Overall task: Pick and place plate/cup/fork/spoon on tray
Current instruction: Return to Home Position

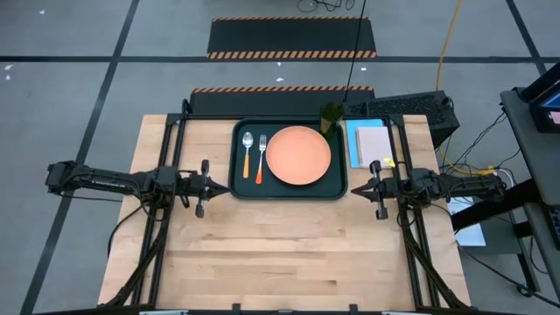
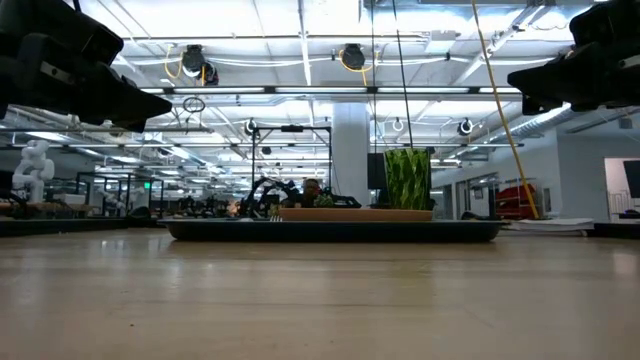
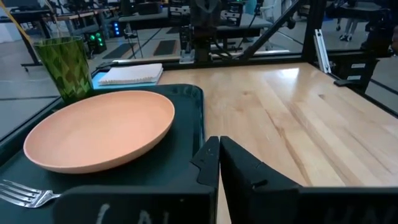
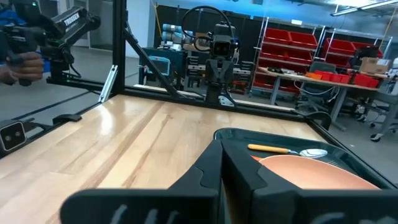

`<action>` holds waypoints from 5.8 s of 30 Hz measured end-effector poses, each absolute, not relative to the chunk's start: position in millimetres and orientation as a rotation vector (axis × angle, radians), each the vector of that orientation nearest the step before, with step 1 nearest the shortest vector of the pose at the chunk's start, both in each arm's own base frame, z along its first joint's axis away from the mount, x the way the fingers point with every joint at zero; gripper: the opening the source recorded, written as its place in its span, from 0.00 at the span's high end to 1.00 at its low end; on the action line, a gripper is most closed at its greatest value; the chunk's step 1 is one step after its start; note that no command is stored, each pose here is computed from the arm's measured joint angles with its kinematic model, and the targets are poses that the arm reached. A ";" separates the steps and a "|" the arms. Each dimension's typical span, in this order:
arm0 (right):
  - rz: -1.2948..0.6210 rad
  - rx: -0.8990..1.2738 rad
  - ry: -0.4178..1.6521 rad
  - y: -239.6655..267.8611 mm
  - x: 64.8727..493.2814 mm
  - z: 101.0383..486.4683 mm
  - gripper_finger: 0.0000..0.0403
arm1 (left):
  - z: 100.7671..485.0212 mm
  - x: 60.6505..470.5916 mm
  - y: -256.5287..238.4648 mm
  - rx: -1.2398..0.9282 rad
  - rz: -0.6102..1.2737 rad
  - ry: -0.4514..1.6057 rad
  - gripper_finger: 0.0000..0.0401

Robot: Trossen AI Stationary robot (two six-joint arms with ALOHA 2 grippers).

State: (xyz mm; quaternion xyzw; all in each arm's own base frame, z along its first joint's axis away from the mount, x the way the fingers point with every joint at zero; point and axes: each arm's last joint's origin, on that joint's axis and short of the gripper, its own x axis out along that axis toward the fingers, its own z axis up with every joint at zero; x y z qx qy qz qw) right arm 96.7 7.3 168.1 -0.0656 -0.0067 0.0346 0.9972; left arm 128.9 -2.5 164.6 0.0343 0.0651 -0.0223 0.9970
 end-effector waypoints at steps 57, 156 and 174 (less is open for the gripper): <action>0.001 -0.137 0.013 1.8 99.7 166.8 1.00 | 148.0 124.4 17.4 0.064 0.028 0.208 0.99; 0.002 -0.143 0.013 1.8 99.6 166.8 1.00 | 164.1 103.0 -3.9 0.097 0.001 0.035 0.97; -0.007 -0.189 -0.006 1.6 99.1 168.5 1.00 | 164.4 103.0 -3.9 0.101 0.000 0.032 0.99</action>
